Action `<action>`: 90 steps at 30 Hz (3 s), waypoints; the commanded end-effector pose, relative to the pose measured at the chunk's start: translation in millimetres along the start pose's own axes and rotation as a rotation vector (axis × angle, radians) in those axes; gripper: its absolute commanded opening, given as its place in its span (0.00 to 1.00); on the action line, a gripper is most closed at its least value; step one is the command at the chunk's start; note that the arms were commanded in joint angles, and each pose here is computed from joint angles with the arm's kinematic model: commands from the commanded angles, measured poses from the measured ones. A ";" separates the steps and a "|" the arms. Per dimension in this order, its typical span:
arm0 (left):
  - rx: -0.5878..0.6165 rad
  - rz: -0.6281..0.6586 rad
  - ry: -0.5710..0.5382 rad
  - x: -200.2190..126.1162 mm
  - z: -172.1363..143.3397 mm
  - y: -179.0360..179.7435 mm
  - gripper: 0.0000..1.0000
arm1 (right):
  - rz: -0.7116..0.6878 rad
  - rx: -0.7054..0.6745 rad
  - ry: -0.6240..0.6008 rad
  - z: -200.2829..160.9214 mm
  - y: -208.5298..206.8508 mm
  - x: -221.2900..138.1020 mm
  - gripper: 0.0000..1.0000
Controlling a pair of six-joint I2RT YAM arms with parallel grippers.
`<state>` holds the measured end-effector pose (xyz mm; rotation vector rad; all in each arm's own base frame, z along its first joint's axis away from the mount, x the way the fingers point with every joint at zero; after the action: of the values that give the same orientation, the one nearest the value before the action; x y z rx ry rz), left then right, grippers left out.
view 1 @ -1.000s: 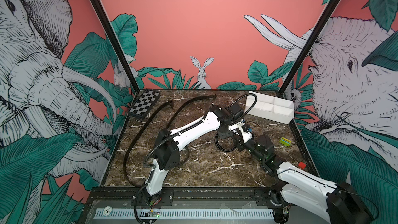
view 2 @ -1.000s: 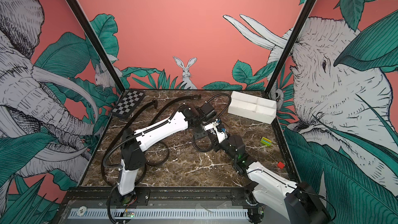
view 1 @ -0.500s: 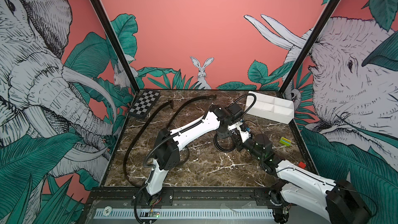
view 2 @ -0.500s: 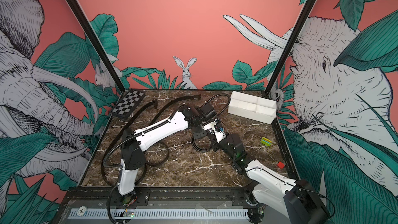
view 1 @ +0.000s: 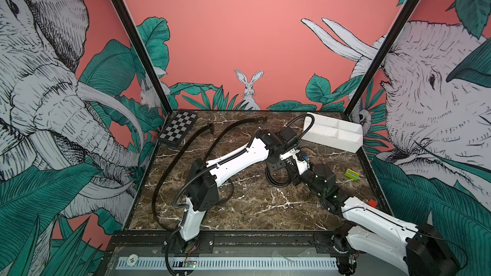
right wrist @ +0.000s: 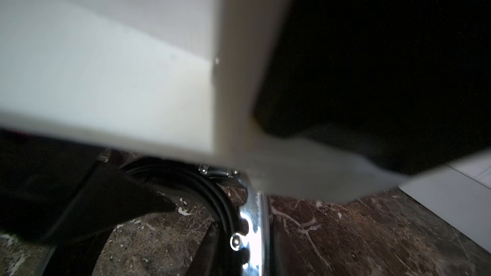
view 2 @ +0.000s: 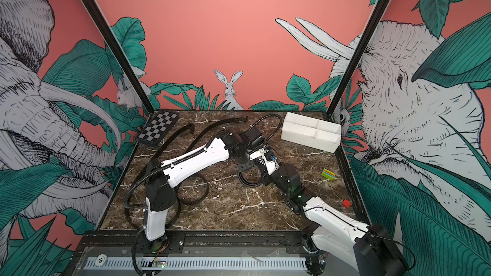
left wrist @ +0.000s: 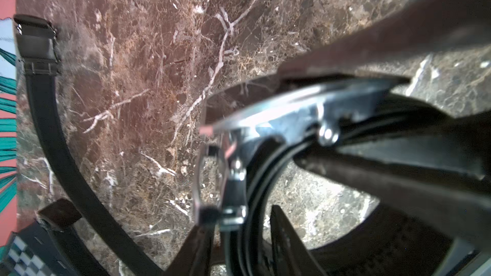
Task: Place the belts into the storage roll
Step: Pick up the belt from the center of the board, then place the belt in the container.
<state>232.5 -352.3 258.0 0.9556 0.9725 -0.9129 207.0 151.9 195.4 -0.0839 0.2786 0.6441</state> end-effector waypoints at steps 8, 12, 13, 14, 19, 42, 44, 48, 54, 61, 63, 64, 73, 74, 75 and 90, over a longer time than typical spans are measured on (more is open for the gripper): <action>-0.138 -0.036 -0.374 -73.8 13.5 5.0 0.74 | -0.126 -0.004 0.141 -19.8 -9.3 -9.0 0.00; -0.216 -0.066 -0.535 -99.7 13.1 14.5 0.91 | -0.172 -0.027 0.168 -20.7 -13.2 -11.1 0.00; -0.234 -0.076 -0.572 -105.1 12.2 17.7 0.93 | -0.186 -0.033 0.167 -18.6 -14.3 -11.8 0.00; -0.253 -0.082 -0.593 -107.8 10.9 20.7 0.95 | -0.197 -0.040 0.168 -16.7 -15.2 -12.2 0.00; -0.378 -0.066 -0.553 -89.0 -12.3 42.1 0.99 | -0.306 -0.114 0.192 5.5 -24.6 -11.5 0.00; -0.634 -0.027 -0.419 -10.8 -102.8 55.1 0.99 | -0.710 -0.289 0.309 159.2 -152.9 67.4 0.00; -0.634 -0.036 -0.419 -9.7 -105.0 53.0 0.99 | -0.720 -0.315 0.305 168.1 -163.9 76.8 0.00; -0.634 -0.041 -0.410 -5.5 -109.5 50.8 0.99 | -0.740 -0.380 0.270 173.3 -189.8 101.8 0.00; -0.648 -0.052 -0.405 -1.6 -113.7 50.0 0.99 | -0.759 -0.429 0.214 170.9 -237.2 126.9 0.00; -0.667 -0.062 -0.398 1.7 -113.9 52.3 0.99 | -0.921 -0.423 0.264 158.3 -292.5 116.9 0.00; -0.669 -0.064 -0.400 2.0 -112.5 53.0 0.99 | -0.976 -0.422 0.284 153.4 -302.5 104.6 0.00; -0.670 -0.068 -0.399 2.6 -111.9 53.1 0.99 | -1.006 -0.417 0.290 152.9 -306.9 95.8 0.00; -0.673 -0.097 -0.407 13.8 -102.2 56.4 0.99 | -1.164 -0.379 0.388 134.3 -336.9 37.6 0.00; -0.674 -0.100 -0.408 14.9 -101.2 56.9 0.99 | -1.179 -0.366 0.384 134.5 -339.4 31.7 0.00; -0.675 -0.104 -0.413 15.8 -99.7 57.4 0.99 | -1.191 -0.353 0.381 134.2 -342.8 25.3 0.00; -0.655 -0.135 -0.408 29.4 -90.8 61.0 0.99 | -1.112 -0.447 0.397 88.4 -378.0 -17.2 0.00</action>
<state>269.5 -250.7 211.8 0.1568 0.9270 -0.7601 444.5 -134.8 250.4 -0.7390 0.5862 -0.4156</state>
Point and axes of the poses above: each gripper's point midway between its finger pads, its own x axis out along the fingers, its own y axis along the line the jaws close on, z = x × y, the point moved 9 cm from there along -x, back along the fingers, and after that the axes turned 1 degree about x, right-handed, at the moved point
